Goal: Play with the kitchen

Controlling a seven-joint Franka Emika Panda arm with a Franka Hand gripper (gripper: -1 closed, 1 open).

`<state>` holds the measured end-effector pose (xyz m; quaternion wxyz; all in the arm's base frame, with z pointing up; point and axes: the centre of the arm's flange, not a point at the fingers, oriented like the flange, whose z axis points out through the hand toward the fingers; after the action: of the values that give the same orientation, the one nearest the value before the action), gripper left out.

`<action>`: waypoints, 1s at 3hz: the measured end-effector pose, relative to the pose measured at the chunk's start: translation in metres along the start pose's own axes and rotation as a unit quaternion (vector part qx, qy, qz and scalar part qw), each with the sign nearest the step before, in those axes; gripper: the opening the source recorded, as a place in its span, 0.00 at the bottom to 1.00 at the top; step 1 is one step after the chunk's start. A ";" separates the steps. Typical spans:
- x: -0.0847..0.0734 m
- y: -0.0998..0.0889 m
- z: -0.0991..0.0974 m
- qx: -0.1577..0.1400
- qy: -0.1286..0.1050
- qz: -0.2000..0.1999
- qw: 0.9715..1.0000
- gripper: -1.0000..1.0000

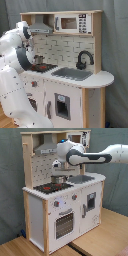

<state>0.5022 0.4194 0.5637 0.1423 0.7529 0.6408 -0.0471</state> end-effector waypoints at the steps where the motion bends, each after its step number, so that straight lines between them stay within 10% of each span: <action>1: -0.030 0.006 -0.001 0.028 -0.028 0.034 0.999 0.00; 3: -0.090 0.015 0.014 0.063 -0.071 0.090 0.991 0.00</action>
<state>0.5025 0.3282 0.5752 0.1429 0.8100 0.5543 -0.1275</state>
